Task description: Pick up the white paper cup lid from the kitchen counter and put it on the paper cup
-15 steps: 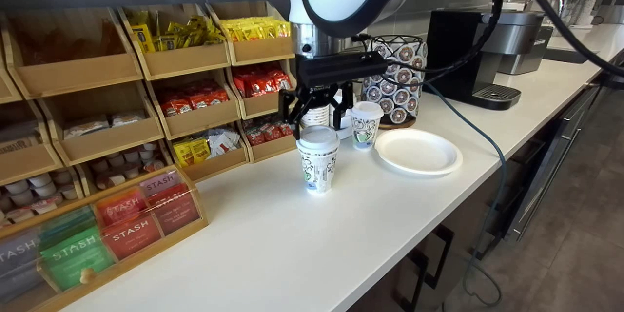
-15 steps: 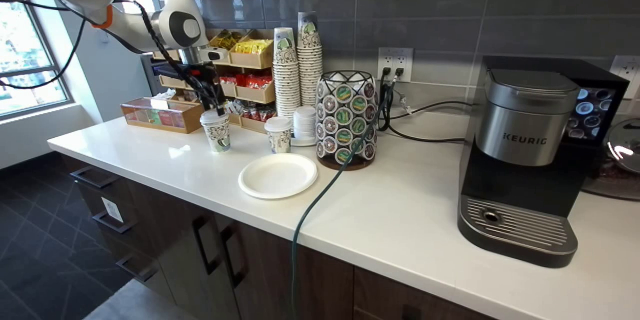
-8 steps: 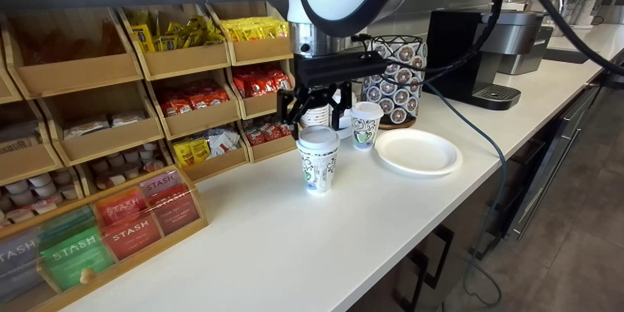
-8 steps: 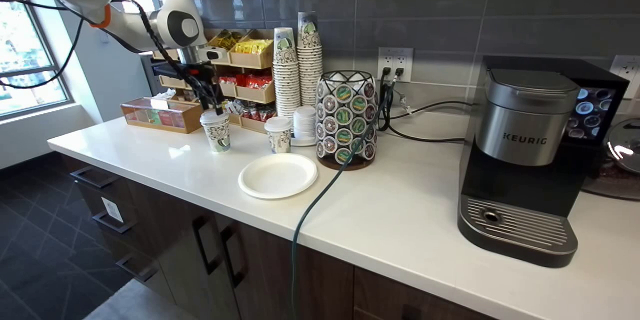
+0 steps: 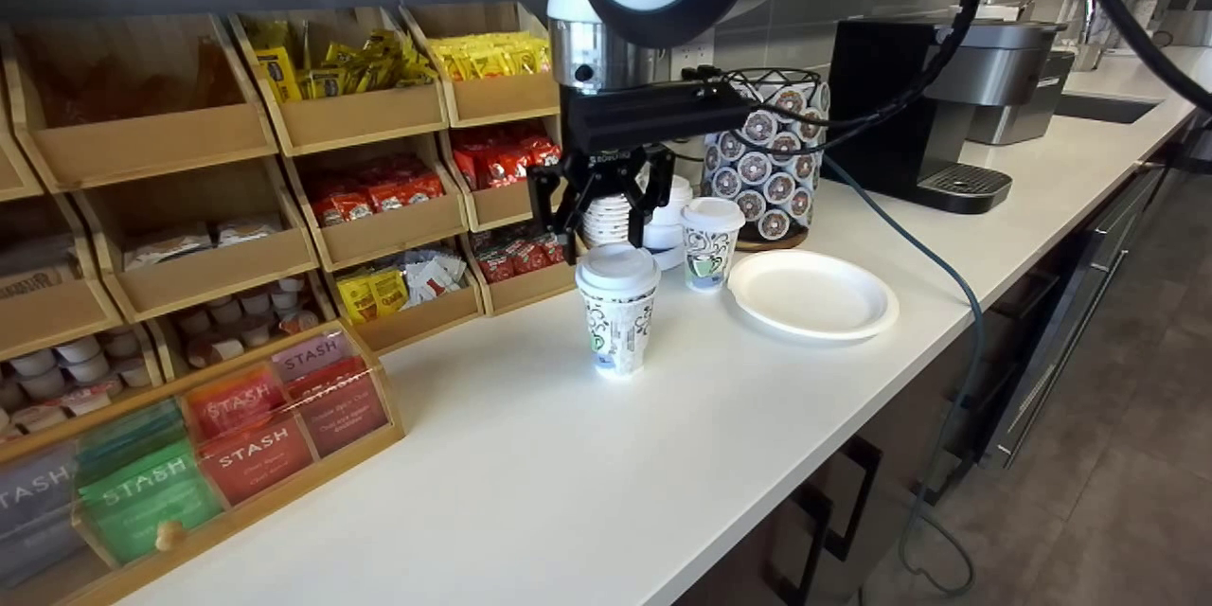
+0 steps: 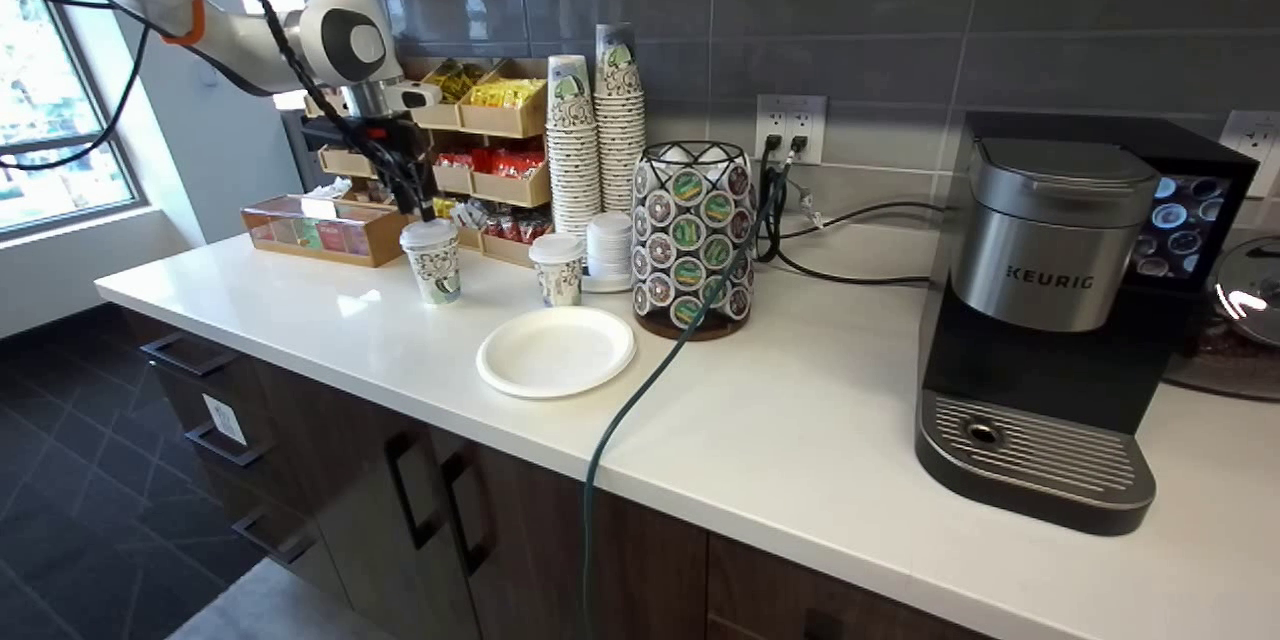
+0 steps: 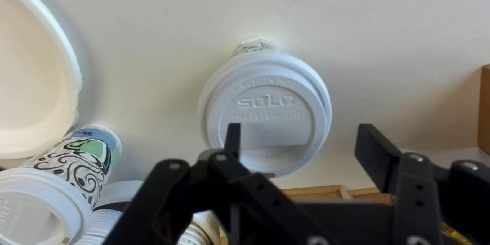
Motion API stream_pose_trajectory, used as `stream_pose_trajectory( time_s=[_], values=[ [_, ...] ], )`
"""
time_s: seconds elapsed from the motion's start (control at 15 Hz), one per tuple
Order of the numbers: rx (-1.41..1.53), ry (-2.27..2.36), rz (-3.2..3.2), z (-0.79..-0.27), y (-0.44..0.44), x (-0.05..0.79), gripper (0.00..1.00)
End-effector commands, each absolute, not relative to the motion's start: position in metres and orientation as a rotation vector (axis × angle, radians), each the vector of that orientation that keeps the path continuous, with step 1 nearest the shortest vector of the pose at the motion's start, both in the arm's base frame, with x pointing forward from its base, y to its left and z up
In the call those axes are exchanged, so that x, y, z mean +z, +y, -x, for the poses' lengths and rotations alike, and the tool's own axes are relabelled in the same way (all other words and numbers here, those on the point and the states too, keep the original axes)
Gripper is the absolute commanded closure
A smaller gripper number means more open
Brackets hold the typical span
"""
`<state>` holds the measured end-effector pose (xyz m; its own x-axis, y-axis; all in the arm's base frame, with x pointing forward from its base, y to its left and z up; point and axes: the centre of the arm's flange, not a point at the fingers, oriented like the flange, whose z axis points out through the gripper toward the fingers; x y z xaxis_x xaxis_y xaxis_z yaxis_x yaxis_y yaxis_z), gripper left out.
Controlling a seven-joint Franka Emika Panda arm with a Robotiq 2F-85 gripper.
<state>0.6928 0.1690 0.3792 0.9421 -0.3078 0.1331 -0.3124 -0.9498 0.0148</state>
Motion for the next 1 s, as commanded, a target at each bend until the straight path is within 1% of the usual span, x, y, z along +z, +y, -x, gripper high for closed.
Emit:
stream_pose_trajectory(
  time_s=[0.0,0.2,0.93],
  values=[
    [0.175,-0.502,-3.037,-0.685,0.163,0.381,0.28],
    [0.173,-0.511,-3.033,-0.686,0.159,0.380,0.26],
    [0.131,-0.531,-3.023,-0.688,0.149,0.372,0.29]
  ],
)
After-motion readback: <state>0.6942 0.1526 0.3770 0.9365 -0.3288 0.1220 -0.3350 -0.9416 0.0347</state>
